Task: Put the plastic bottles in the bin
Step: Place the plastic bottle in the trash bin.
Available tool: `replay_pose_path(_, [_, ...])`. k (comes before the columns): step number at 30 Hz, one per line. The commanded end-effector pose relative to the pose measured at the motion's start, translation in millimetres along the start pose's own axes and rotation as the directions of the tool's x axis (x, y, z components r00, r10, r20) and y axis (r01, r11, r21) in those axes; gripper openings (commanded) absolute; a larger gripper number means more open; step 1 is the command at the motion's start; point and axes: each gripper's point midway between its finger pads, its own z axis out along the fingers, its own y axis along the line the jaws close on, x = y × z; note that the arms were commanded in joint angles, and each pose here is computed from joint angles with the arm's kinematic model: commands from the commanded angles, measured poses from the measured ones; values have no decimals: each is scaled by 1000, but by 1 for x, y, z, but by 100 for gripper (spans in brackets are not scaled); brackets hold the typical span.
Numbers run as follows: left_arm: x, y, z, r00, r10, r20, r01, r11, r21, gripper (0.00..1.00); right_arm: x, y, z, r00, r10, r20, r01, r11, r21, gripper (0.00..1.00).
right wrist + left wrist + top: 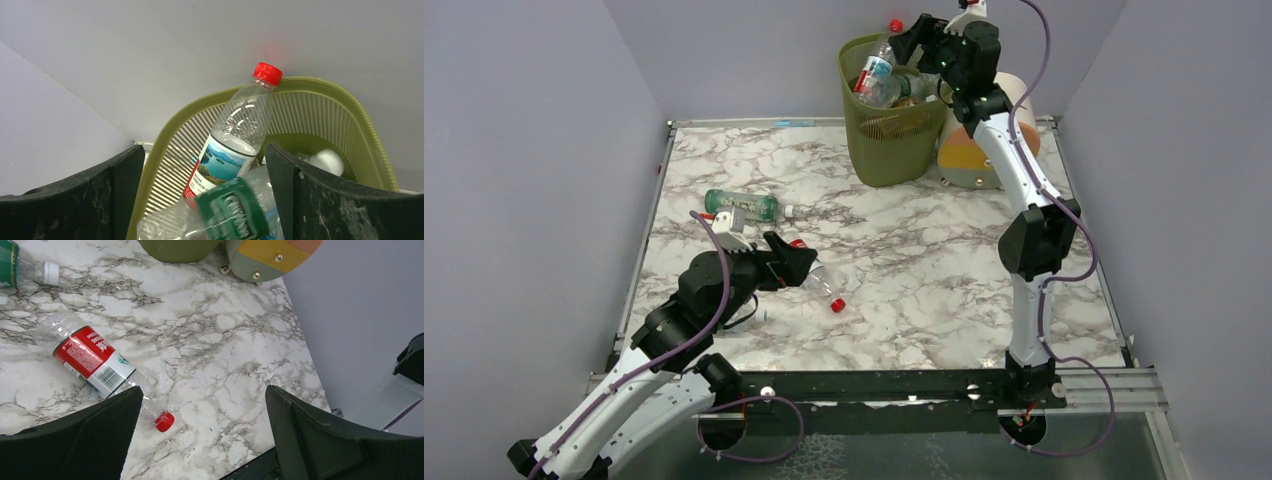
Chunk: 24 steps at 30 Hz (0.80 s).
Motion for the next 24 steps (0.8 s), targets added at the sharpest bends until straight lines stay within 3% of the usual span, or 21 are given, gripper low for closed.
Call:
replay_pose_path(1, [4, 3, 1, 1000, -5, -4, 5, 1000, -3, 99, -47, 9, -23, 997, -30, 67, 29, 999, 18, 93])
replay_pose_path(7, [3, 2, 2, 1000, -4, -4, 4, 1000, -3, 99, -63, 26, -43, 997, -33, 67, 34, 999, -17, 93])
replay_pose_path(12, [2, 2, 3, 1000, -2, -2, 2, 1000, -6, 99, -60, 51, -63, 1000, -9, 1, 9, 993, -118, 93])
replay_pose_path(14, [2, 1, 4, 1000, -3, -5, 3, 1000, -8, 99, -48, 62, -75, 998, 6, -61, -17, 984, -177, 94])
replay_pose_path(15, [1, 1, 4, 1000, -3, -5, 3, 1000, -6, 99, -42, 67, -81, 996, 11, -87, -28, 980, -197, 100])
replay_pose_path(24, [5, 2, 7, 1000, -8, -16, 8, 1000, -13, 99, 48, 83, -138, 943, 10, -333, -96, 965, -243, 99])
